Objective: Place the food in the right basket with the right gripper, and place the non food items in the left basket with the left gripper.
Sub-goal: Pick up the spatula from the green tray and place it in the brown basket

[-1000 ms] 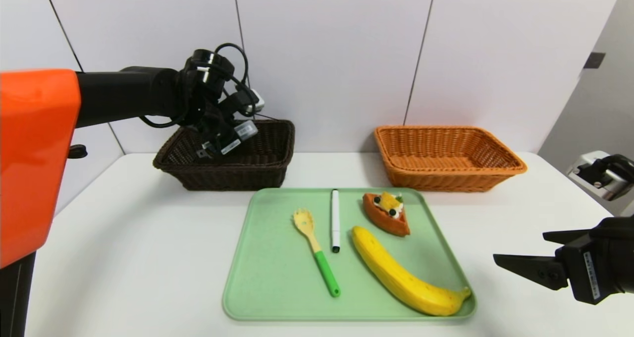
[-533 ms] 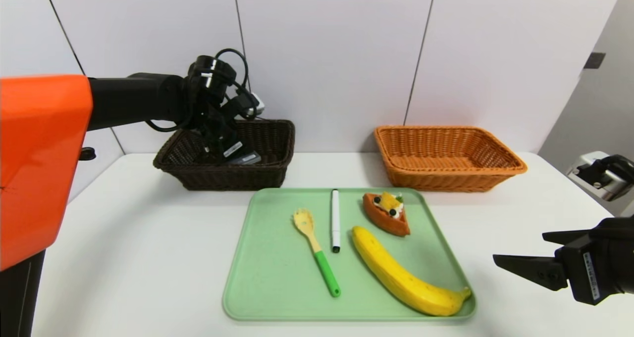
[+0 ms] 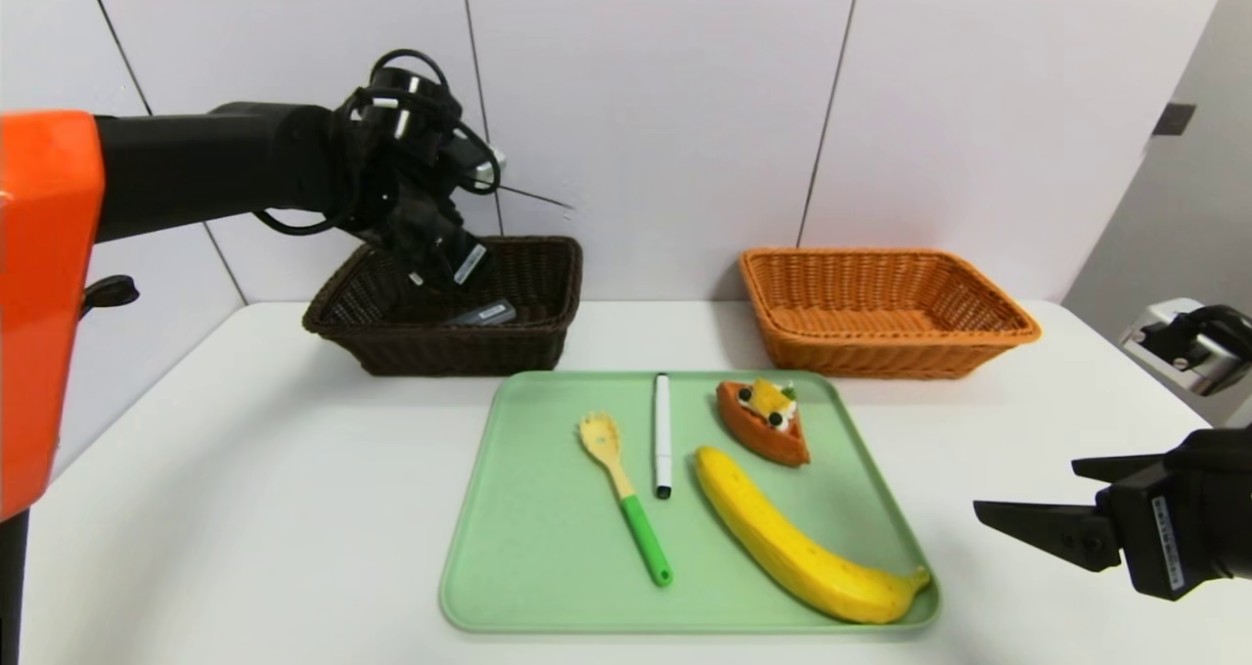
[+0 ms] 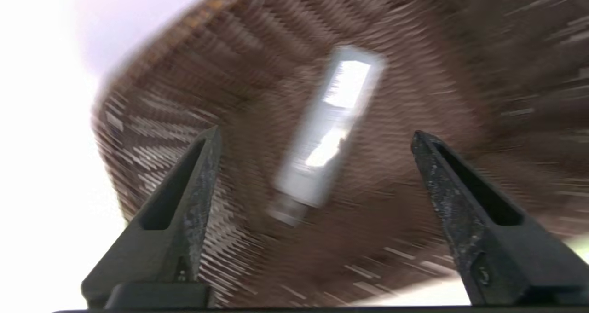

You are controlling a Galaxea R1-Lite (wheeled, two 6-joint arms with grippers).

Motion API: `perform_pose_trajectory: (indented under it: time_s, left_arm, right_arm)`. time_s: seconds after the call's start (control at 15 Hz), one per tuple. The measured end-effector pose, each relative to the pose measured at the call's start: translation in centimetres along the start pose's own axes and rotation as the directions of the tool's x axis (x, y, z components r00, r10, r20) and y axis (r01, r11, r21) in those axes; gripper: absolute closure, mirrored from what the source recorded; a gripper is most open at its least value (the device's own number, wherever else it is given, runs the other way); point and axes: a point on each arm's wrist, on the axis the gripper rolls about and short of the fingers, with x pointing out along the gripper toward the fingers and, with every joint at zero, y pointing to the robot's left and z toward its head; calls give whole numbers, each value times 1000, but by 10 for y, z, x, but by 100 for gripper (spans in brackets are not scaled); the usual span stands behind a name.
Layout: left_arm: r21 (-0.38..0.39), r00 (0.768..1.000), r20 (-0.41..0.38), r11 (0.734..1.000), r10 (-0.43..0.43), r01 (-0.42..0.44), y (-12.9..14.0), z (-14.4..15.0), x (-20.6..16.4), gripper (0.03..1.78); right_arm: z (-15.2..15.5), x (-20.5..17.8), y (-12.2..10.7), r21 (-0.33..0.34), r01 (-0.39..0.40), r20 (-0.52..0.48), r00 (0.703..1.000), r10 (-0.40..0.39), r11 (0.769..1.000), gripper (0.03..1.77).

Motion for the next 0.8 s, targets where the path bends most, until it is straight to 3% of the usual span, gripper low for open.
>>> perform_pose_trajectory:
  time_s: [0.2, 0.4, 0.67, 0.8]
  left_arm:
    - [-215, 997, 3, 974, -75, 74, -29, 9, -37, 26]
    - [-386, 991, -14, 915, -135, 119, -65, 14, -74, 21]
    - [-516, 982, -62, 847, -181, 123, -111, 11, -103, 17]
    - [-558, 974, -106, 823, -201, 109, -127, 5, -101, 16]
  right_arm:
    - [0, 0, 0, 3, 2, -1, 1000, -2, 1000, 9]
    - [0, 0, 0, 3, 1, -1, 1000, -1, 1000, 9]
    - [-2, 1, 0, 3, 2, -8, 1000, -2, 1000, 9]
    - [-3, 2, 0, 4, 3, -13, 1000, -3, 1000, 9]
